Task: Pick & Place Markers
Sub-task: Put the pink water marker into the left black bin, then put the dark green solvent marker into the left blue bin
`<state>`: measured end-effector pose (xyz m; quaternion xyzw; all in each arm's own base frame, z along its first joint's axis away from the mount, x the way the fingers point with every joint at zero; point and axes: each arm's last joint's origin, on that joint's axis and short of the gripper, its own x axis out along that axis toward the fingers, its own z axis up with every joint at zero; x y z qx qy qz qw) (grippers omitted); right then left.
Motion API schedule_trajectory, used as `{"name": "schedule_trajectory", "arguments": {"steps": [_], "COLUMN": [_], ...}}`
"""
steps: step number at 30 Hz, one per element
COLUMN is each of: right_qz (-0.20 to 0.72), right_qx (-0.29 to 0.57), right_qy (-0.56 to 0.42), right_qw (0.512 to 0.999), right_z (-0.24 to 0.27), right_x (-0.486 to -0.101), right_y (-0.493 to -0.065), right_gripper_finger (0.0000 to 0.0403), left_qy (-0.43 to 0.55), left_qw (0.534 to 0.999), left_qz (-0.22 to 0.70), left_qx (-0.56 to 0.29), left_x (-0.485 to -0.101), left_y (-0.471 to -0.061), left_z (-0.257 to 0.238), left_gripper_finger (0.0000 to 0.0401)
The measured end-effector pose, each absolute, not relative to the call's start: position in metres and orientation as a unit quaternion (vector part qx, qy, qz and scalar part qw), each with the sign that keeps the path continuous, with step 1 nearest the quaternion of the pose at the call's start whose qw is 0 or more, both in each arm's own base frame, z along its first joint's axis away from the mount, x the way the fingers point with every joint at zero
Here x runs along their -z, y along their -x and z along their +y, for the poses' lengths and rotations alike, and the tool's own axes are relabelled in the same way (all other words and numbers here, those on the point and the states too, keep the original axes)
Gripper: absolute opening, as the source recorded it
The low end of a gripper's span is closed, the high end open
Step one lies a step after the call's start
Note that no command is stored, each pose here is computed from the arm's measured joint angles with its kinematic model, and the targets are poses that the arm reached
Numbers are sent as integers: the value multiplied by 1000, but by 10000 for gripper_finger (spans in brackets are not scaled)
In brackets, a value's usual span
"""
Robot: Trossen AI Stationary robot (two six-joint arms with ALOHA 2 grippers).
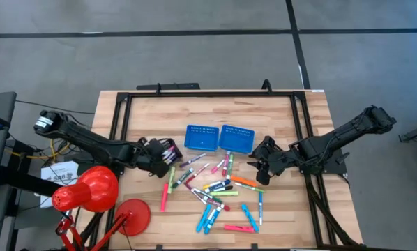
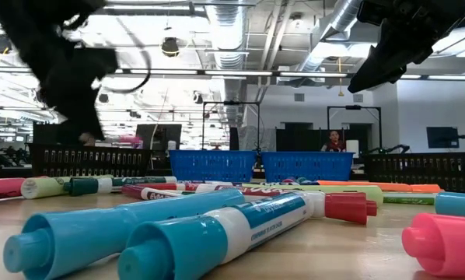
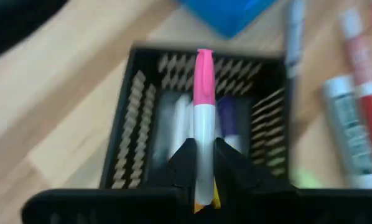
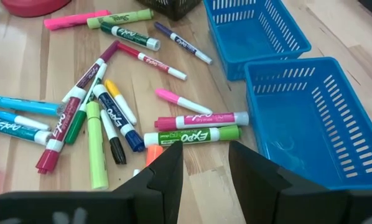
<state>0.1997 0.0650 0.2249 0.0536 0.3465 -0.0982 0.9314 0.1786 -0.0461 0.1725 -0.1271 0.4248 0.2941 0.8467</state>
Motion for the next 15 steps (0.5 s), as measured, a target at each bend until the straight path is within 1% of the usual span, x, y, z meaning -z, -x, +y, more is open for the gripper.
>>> {"name": "schedule_trajectory", "arguments": {"steps": [3,6,11,15], "right_qz": [346,345,345,345], "right_qx": [98,98,98,98], "right_qy": [-54,-54,-54,-54], "right_qw": [931,932,932,932], "right_z": [65,65,65,65], "right_x": [-225,-225,-225,-225], "right_y": [-200,-200,-200,-200], "right_gripper_finger": [118,118,118,118], "left_qy": [141,142,146,151], "left_qw": [831,824,830,835], "left_qz": [443,454,447,438], "left_qx": [-306,-307,-302,-297], "left_x": [-156,-148,-148,-151], "left_y": [-168,-162,-164,-167], "left_z": [-43,-42,-42,-43], "left_gripper_finger": [43,58,86,99]}}
